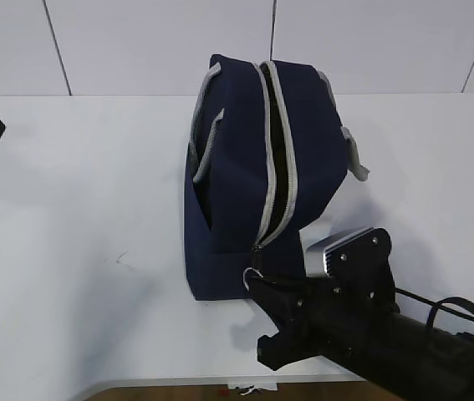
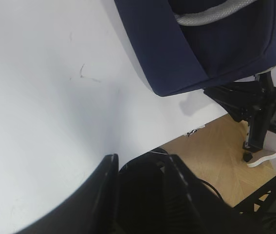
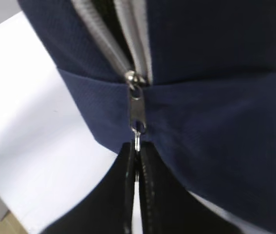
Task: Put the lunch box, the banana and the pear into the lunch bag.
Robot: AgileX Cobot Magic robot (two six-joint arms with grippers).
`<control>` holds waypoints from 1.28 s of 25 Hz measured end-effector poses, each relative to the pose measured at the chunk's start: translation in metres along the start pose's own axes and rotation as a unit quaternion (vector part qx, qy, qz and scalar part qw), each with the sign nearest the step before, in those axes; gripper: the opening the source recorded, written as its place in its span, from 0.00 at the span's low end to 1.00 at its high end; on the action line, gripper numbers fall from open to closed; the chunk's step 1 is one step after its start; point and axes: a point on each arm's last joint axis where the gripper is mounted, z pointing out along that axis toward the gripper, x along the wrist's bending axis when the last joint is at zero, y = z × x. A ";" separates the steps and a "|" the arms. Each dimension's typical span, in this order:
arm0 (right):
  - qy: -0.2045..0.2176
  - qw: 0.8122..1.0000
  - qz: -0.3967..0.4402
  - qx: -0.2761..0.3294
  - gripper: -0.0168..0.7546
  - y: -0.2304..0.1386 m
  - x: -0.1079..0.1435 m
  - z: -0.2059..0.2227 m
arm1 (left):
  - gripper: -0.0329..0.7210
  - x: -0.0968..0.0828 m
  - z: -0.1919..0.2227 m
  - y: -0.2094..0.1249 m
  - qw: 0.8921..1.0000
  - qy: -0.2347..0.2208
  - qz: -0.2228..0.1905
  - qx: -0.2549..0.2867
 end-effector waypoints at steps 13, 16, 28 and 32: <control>0.005 1.000 0.003 -0.002 0.01 0.026 0.009 -0.027 | 0.37 0.000 0.000 0.000 1.000 -0.001 0.000 0.000; 0.005 1.000 0.002 -0.004 0.01 0.032 0.010 -0.032 | 0.37 0.000 0.000 0.000 1.000 -0.001 0.000 0.000; 0.001 1.000 -0.006 -0.006 0.01 0.058 0.017 -0.056 | 0.37 0.000 0.000 0.000 1.000 -0.001 0.000 0.000; -0.006 1.000 -0.015 0.005 0.01 0.069 0.019 -0.061 | 0.37 0.000 0.000 0.000 1.000 -0.001 0.000 0.000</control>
